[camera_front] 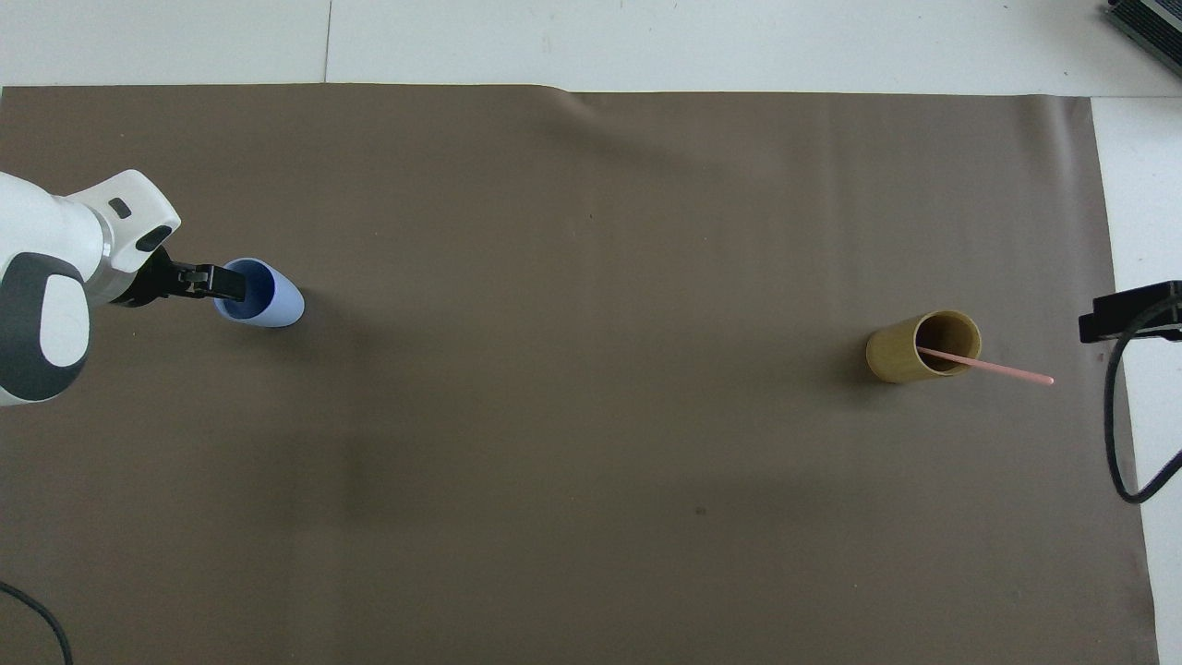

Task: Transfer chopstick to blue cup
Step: 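Reach the left gripper down and grasp the light-blue cup rim, then carry the blue cup with the left gripper toward the table center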

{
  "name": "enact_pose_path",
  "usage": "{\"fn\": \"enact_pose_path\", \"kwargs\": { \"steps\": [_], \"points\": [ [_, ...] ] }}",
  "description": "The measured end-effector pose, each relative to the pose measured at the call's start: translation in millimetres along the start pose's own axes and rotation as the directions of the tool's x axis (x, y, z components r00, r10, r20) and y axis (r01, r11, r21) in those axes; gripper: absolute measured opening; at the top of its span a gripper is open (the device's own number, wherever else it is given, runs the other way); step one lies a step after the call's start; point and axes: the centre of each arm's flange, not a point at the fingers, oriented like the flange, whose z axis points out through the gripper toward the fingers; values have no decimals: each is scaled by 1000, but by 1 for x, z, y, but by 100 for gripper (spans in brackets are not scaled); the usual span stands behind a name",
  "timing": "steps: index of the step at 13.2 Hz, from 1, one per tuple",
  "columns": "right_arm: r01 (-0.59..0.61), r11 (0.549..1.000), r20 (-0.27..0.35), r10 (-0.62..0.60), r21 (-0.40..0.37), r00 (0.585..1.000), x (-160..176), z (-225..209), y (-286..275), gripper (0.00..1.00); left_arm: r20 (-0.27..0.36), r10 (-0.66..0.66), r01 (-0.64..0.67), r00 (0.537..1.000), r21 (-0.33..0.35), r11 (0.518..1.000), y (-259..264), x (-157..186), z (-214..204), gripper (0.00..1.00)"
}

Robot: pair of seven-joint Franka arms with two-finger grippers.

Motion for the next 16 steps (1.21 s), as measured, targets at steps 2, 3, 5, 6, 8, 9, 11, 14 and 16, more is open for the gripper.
{"fn": "enact_pose_path", "kwargs": {
  "steps": [2,3,5,6,8,9,11,14,16],
  "points": [
    [0,1000,0,0,0,1000,0,0,0,100,-10,-2,2,1000,-3,1000,-1,3,12,100],
    [0,1000,0,0,0,1000,0,0,0,100,-10,-4,4,1000,-5,1000,-1,4,18,100],
    [0,1000,0,0,0,1000,0,0,0,100,-8,-7,7,1000,-9,1000,-2,5,27,74],
    [0,1000,0,0,0,1000,0,0,0,100,-7,-8,8,1000,-10,1000,-2,5,27,63],
    [0,1000,0,0,0,1000,0,0,0,100,-7,-8,8,1000,-10,1000,-2,5,27,36],
    [0,1000,0,0,0,1000,0,0,0,100,-7,-8,8,1000,-10,1000,-2,5,27,25],
    [0,1000,0,0,0,1000,0,0,0,100,-8,-7,7,1000,-13,1000,0,6,26,5],
    [0,1000,0,0,0,1000,0,0,0,100,6,6,-6,1000,-18,1000,8,4,21,5],
    [0,1000,0,0,0,1000,0,0,0,100,12,6,-6,1000,-21,1000,35,3,7,5]
  ]
}}
